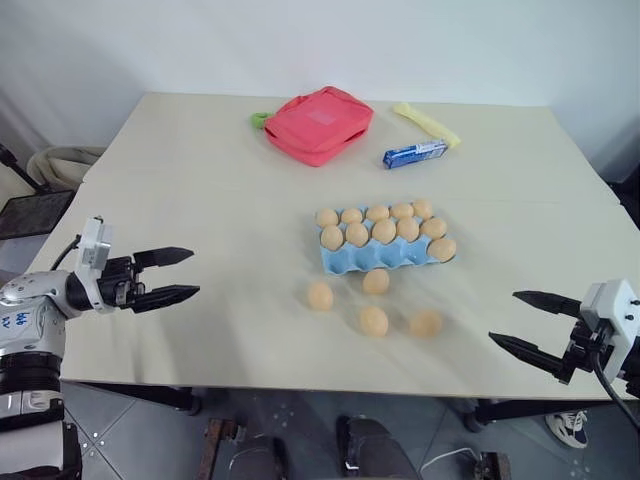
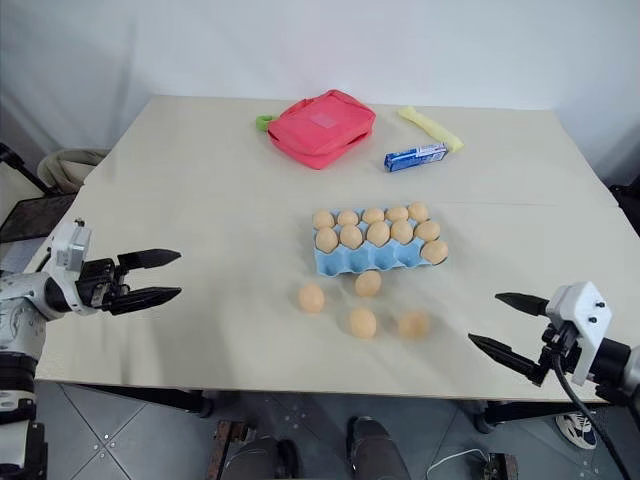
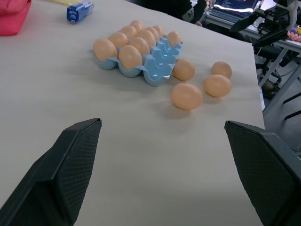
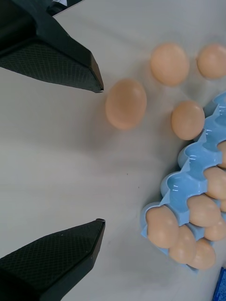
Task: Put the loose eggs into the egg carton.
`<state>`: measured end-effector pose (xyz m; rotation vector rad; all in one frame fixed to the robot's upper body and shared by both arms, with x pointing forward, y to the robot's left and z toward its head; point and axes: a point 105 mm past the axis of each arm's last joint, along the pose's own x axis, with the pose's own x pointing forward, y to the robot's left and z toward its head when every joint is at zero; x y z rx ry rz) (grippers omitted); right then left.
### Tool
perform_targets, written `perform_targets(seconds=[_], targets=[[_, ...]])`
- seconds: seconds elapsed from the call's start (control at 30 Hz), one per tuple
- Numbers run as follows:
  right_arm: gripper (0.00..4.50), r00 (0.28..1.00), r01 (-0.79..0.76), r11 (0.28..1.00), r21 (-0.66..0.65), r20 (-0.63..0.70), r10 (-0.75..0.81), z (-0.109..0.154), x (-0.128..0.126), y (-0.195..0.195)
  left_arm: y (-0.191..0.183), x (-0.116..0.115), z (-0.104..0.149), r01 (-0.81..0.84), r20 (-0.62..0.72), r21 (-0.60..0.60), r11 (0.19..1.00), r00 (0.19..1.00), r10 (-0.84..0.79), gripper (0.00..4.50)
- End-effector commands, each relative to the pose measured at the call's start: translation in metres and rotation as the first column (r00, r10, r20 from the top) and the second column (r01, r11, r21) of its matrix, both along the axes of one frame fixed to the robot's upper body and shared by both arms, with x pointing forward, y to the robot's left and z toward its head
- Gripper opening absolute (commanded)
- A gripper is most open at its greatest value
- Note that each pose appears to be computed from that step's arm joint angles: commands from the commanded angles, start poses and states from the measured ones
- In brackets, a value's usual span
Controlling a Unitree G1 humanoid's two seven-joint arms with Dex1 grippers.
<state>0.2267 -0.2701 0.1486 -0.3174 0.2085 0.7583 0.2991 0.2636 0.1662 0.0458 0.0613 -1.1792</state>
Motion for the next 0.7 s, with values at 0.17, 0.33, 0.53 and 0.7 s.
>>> perform_targets(seconds=[0.17,0.33,0.53,0.7], targets=[[4.5,0.998,0.02,1.0,0.011,0.059,-0.02,0.0122,-0.0021,0.0015,-0.0017,0.0012,0.0047,0.038,-0.011,-0.041,0.998,0.999,-0.038,4.47],[4.5,0.997,0.026,0.999,0.019,0.071,-0.027,0.0151,-0.0018,0.0022,-0.0047,0.0045,0.0065,0.034,-0.002,-0.033,0.999,0.999,-0.034,4.47],[4.5,0.995,0.045,0.998,0.036,0.082,-0.048,0.0154,-0.0041,0.0043,-0.0058,0.004,0.0043,0.04,0.018,-0.025,0.999,0.999,-0.04,4.47],[4.5,0.988,0.093,0.994,0.059,0.115,-0.099,0.0164,-0.0036,0.0088,-0.0048,0.0024,0.0035,0.05,0.044,-0.016,0.999,0.998,-0.049,4.47]])
